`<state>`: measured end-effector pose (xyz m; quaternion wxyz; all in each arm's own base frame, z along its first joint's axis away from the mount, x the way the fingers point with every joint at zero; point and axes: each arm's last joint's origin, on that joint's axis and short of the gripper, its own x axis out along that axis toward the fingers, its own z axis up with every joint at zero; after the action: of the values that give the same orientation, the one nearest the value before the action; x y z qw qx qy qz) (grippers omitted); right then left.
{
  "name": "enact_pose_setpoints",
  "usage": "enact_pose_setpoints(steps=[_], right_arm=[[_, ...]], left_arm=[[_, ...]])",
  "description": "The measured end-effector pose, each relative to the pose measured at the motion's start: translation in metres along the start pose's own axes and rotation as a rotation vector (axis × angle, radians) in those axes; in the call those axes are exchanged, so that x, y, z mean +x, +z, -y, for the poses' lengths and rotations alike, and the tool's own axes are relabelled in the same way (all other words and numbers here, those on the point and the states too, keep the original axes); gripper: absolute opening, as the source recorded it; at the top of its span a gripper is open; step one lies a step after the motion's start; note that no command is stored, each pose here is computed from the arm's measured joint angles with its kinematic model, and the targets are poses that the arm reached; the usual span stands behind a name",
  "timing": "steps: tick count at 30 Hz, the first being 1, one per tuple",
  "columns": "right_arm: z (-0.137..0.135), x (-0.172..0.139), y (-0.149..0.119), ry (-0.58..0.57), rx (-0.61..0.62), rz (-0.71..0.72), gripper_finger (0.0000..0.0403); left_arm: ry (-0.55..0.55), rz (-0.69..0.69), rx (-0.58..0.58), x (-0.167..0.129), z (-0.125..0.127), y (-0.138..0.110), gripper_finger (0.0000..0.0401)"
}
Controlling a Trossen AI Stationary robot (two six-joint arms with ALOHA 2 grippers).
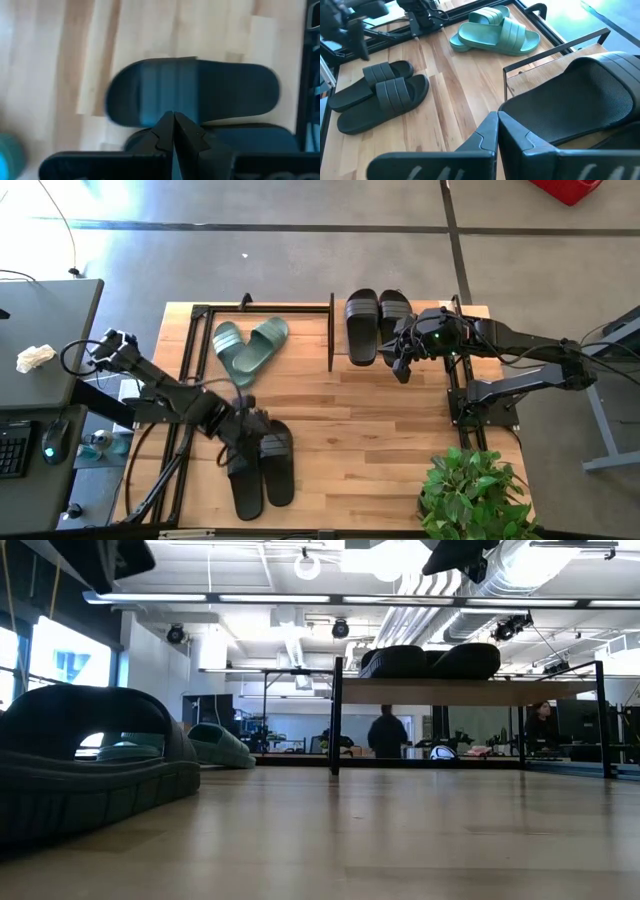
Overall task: Pick and place slides into the shelf
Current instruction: Put the black slipper under the shelf
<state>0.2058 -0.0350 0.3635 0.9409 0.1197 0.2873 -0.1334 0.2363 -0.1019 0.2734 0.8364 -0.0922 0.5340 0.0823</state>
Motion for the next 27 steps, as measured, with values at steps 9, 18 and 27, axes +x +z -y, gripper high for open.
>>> enact_pose_setpoints(steps=[9, 18, 27], right_arm=[[0.000, 0.000, 0.000, 0.008, -0.017, -0.003, 0.0000], [-0.001, 0.000, -0.001, 0.021, -0.044, -0.009, 0.0000], [-0.001, 0.000, -0.001, 0.023, -0.070, -0.011, 0.0000]], left_arm=[[-0.012, -0.001, 0.048, 0.028, 0.035, -0.006, 0.0015], [0.034, -0.032, 0.022, 0.062, 0.045, -0.005, 0.0117], [0.057, -0.066, 0.032, 0.066, 0.045, -0.007, 0.0216]])
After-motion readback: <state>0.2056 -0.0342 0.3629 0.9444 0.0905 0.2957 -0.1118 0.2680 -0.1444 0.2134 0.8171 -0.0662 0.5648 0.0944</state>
